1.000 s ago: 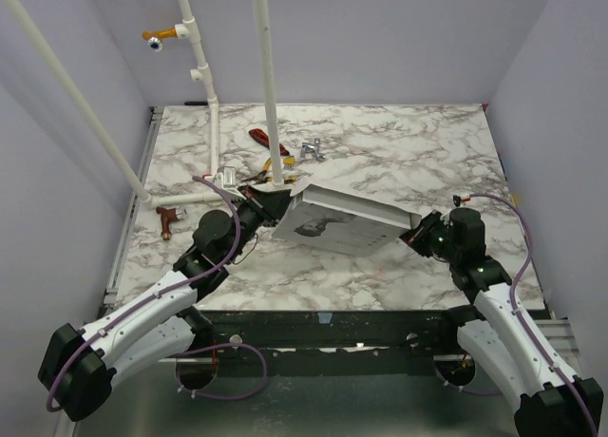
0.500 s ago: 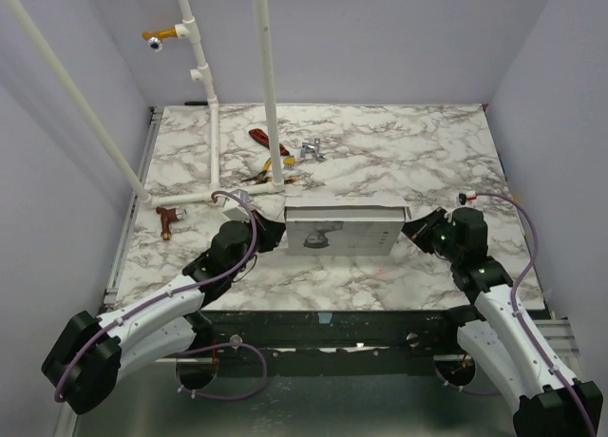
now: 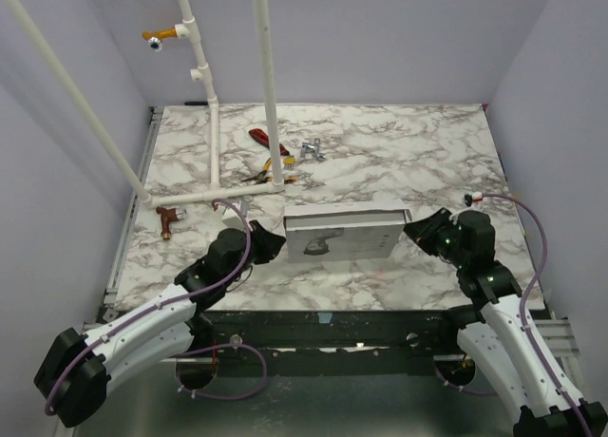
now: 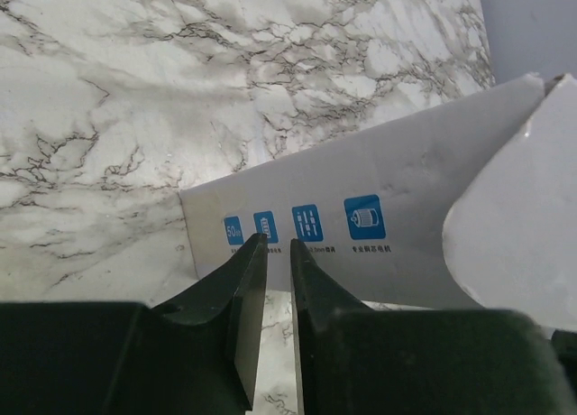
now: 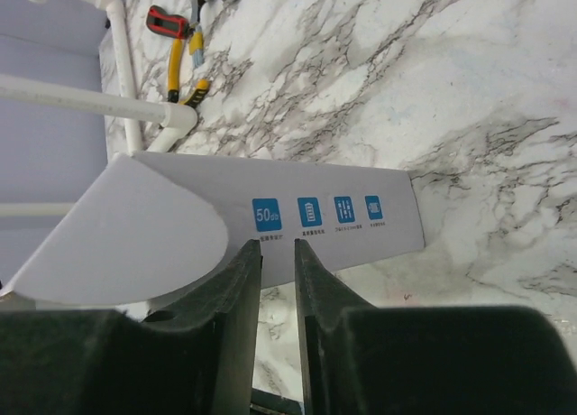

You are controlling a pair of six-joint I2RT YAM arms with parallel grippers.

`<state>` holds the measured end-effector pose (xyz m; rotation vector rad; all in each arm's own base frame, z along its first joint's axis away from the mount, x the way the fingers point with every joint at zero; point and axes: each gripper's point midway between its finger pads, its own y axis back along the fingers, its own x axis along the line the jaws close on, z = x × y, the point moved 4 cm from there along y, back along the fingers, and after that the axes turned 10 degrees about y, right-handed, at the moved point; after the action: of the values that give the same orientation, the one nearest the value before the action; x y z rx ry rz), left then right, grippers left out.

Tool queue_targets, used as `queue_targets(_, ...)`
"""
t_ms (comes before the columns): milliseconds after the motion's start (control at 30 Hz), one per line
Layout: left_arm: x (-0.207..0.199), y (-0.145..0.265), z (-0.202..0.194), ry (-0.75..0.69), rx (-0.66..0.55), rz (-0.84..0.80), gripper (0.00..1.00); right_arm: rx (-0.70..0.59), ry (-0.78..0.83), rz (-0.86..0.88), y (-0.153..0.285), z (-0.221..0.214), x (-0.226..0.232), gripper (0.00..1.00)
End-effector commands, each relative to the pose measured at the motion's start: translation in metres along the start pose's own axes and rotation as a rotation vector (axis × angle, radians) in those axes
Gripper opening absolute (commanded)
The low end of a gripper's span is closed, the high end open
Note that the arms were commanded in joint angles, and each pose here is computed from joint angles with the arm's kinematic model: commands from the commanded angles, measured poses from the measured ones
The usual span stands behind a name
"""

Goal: Sort the hair-cutting tools
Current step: Close the storage box at the center of the board.

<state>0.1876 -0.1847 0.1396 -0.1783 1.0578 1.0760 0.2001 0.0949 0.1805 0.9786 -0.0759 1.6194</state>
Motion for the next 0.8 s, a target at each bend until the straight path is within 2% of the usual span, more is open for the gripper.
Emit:
queue_targets(0,0.006,0.012,0.006,-0.027,-0.021,0.045,0.26,-0.009,0.028,-0.053,0.013,0.008,0.001,0.28)
queue_targets(300,0.015,0.028,0.022,-0.040,-0.070,0.130,0.48,-0.079,0.099,-0.104,0.041,0.031,0.008,0.44)
queue_targets(367,0.016,0.036,0.027,-0.049,-0.094,0.133,0.54,-0.103,0.136,-0.085,0.049,0.038,0.013,0.50)
queue_targets(533,0.010,0.054,0.042,-0.075,-0.171,0.101,0.71,-0.153,0.220,-0.038,0.057,0.052,0.026,0.57)
queue_targets(767,-0.011,0.063,0.048,-0.116,-0.154,0.012,0.75,-0.127,0.321,0.090,0.053,0.051,0.043,0.56)
